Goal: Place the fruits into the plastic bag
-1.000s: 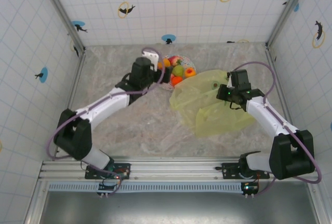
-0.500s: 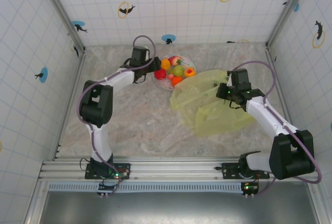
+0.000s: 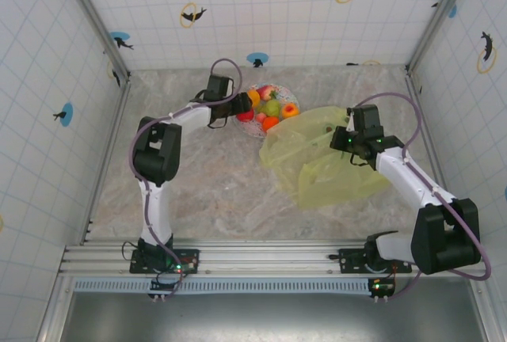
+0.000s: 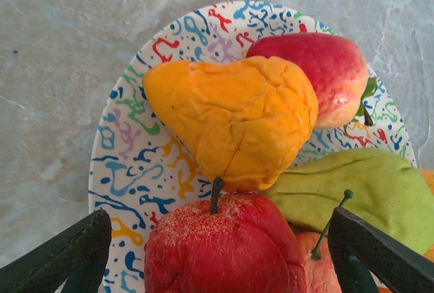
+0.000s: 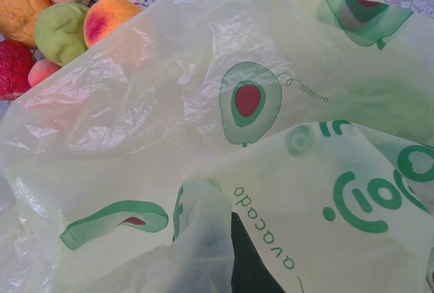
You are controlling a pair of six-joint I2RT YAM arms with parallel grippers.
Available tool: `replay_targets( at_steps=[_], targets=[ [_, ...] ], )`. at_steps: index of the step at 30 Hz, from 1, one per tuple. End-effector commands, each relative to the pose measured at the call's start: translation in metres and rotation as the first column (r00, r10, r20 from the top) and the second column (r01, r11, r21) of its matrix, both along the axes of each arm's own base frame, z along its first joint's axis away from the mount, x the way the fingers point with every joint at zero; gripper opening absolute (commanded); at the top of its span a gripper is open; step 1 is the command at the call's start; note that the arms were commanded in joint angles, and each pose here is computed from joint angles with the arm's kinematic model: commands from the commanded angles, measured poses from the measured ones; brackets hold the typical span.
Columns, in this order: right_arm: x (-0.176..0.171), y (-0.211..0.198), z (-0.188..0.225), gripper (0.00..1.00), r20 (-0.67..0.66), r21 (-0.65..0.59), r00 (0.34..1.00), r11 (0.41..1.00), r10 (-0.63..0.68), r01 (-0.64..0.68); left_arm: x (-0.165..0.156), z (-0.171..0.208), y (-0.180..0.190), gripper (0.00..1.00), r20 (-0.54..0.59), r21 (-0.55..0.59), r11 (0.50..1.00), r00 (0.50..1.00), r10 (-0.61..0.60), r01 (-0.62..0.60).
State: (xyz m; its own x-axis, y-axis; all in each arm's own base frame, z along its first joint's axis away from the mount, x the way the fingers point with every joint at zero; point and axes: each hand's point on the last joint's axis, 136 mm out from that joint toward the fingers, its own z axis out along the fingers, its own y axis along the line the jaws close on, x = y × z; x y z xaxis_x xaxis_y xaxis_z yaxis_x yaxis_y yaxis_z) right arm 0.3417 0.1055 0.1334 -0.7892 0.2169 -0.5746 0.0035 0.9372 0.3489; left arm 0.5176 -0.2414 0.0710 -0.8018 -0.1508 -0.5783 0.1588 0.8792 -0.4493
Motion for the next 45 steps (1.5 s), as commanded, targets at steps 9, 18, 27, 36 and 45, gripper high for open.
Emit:
replay_targets(
  at_steps=[9, 18, 27, 36, 45],
  targets=[
    [0.007, 0.003, 0.013, 0.00, 0.052, 0.014, 0.999, 1.000, 0.005, -0.006, -0.006, -0.016, -0.011, 0.80, -0.059, -0.047, 0.998, 0.998, -0.035, 0.032],
    [0.007, 0.004, 0.013, 0.00, 0.049, 0.018, 0.999, 1.000, 0.006, -0.007, -0.009, -0.025, -0.010, 0.79, -0.080, -0.036, 0.999, 0.996, -0.038, 0.035],
    [0.006, 0.004, 0.013, 0.00, 0.051, 0.018, 0.999, 1.000, 0.007, -0.008, -0.010, -0.029, -0.012, 0.74, -0.090, -0.047, 0.998, 0.995, -0.043, 0.039],
    [0.006, 0.003, 0.013, 0.00, 0.050, 0.017, 0.999, 1.000, 0.005, -0.006, -0.010, -0.009, -0.011, 0.63, -0.060, -0.054, 0.998, 0.997, -0.041, 0.038],
    [0.004, 0.006, 0.015, 0.00, 0.055, 0.050, 0.999, 0.999, 0.002, -0.005, -0.074, 0.072, -0.002, 0.60, 0.110, -0.167, 0.984, 0.993, -0.047, 0.065]
  ],
)
